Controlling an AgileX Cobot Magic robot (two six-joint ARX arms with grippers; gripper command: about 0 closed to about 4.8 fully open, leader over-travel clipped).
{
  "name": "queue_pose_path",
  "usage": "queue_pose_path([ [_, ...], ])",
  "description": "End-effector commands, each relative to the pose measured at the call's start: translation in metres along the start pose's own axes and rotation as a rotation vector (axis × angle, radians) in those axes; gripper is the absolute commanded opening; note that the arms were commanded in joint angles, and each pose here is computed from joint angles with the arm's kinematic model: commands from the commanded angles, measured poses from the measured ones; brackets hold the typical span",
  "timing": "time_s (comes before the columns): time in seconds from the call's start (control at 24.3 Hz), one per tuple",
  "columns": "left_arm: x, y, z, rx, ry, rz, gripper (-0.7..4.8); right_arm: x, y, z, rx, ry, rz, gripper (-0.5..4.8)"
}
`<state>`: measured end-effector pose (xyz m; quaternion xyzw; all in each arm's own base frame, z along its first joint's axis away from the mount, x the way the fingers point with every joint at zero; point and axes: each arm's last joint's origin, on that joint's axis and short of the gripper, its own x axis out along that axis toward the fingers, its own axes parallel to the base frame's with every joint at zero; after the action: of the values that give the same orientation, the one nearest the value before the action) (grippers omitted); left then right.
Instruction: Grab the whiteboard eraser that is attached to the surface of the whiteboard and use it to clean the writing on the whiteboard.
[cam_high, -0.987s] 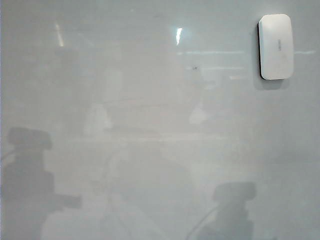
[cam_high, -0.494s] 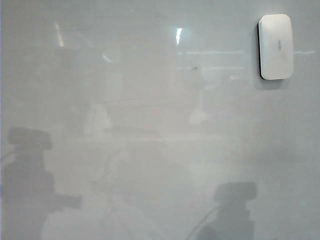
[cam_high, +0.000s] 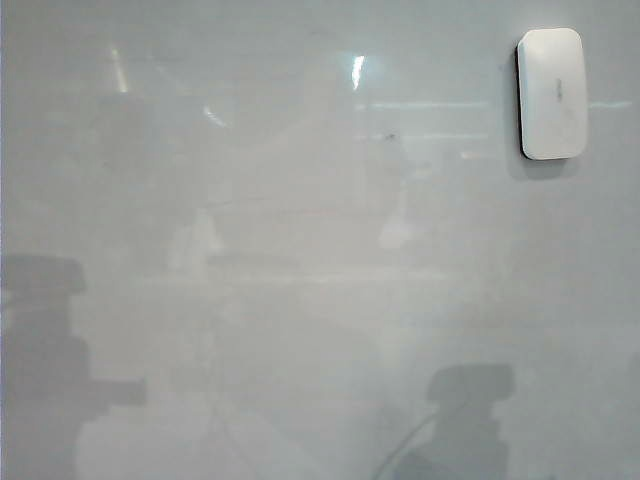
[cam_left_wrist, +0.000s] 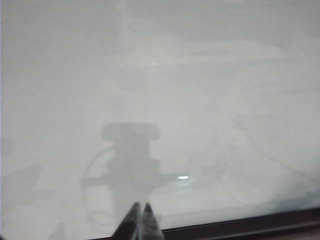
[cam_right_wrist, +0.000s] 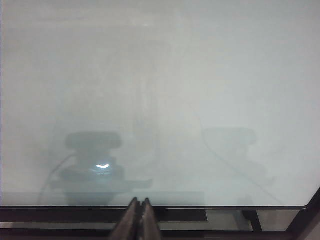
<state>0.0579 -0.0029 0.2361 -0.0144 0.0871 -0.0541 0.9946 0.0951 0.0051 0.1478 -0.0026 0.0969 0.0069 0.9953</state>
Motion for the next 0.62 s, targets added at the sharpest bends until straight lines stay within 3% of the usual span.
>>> queue_pose_path([
  [0.04,-0.001,0.001,0.001,0.000,-0.008,0.018,-0.04,-0.001,0.000,0.002,0.000,-0.004,-0.005,-0.05],
  [0.16,-0.001,0.001,0.001,0.004,-0.015,0.014,-0.04,-0.001,0.000,0.002,0.000,-0.005,-0.005,-0.05],
  [0.29,0.006,0.003,-0.002,0.092,-0.069,0.057,-0.04,-0.001,0.000,0.002,0.000,-0.004,-0.005,-0.05],
  [0.41,0.020,0.006,-0.016,0.096,-0.109,0.087,-0.04,-0.001,0.000,0.002,0.000,-0.006,-0.005,-0.05],
  [0.62,0.038,0.009,-0.044,0.091,-0.083,0.086,-0.05,-0.001,0.000,0.002,0.000,-0.006,-0.005,-0.05],
])
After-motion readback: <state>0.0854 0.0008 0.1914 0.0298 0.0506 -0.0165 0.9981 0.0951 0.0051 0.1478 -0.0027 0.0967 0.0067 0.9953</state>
